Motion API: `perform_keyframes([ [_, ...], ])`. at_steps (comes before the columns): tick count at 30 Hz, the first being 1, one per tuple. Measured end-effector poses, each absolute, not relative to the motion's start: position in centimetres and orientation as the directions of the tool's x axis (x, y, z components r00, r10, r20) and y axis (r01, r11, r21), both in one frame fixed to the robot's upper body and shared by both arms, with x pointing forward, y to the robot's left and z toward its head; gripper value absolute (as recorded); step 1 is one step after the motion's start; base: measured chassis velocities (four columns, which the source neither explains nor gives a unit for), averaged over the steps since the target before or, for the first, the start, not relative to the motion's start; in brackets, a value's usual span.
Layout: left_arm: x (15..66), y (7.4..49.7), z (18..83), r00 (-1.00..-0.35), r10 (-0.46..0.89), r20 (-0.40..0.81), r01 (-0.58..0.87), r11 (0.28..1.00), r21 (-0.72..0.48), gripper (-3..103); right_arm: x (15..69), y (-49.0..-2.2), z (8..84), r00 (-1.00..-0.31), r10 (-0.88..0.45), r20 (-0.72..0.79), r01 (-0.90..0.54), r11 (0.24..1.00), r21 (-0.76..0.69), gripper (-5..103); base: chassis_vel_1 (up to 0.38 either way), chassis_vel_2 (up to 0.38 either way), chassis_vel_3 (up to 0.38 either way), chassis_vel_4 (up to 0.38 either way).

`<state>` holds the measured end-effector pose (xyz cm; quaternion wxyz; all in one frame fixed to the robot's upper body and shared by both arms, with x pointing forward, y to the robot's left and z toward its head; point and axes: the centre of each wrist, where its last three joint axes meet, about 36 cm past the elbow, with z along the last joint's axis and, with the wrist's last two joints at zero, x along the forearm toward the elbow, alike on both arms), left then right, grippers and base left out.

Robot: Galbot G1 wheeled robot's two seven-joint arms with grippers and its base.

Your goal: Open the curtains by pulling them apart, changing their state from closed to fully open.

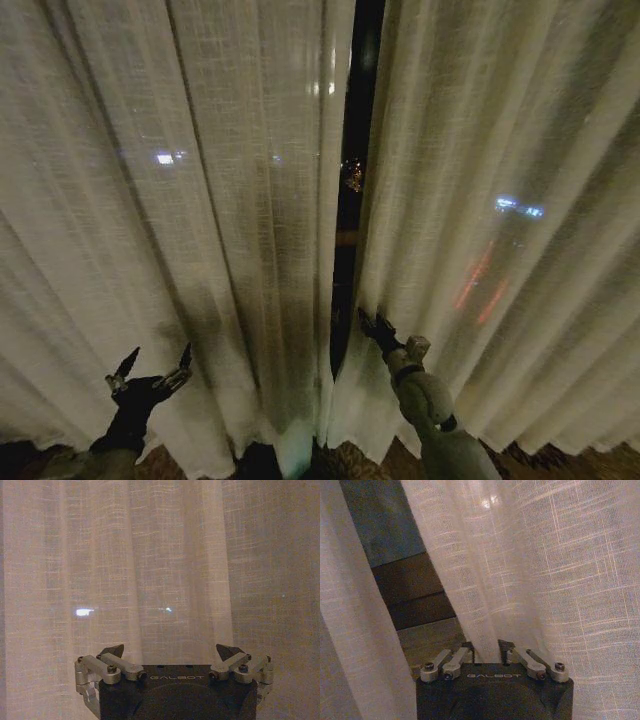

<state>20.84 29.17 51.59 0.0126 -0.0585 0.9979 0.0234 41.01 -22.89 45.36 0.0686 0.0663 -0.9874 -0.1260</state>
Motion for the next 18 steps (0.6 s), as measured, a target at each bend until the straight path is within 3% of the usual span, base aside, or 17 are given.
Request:
perform_keyframes([
  [2,20.86,29.14,51.59,-0.993,-0.114,-0.027,-0.115,0.992,0.044,100,40.76,-22.93,45.37,-0.98,-0.158,0.118,-0.124,0.959,0.256,15,0.0,0.0,0.0,0.0],
  [4,20.87,29.12,51.58,-0.993,-0.114,-0.027,-0.115,0.992,0.044,100,40.67,-23.0,45.37,-0.98,-0.163,0.118,-0.129,0.959,0.254,15,0.0,0.0,0.0,0.0],
  [7,20.88,29.08,51.57,-0.993,-0.113,-0.026,-0.114,0.993,0.042,100,40.51,-23.34,45.57,-0.976,-0.182,0.119,-0.149,0.959,0.239,2,0.0,0.0,0.0,0.0],
  [18,20.87,29.17,51.6,-0.993,-0.113,-0.026,-0.114,0.992,0.044,100,40.52,-23.65,45.99,-0.976,-0.186,0.113,-0.157,0.961,0.225,0,-0.017,-0.02,0.02,0.019],
])
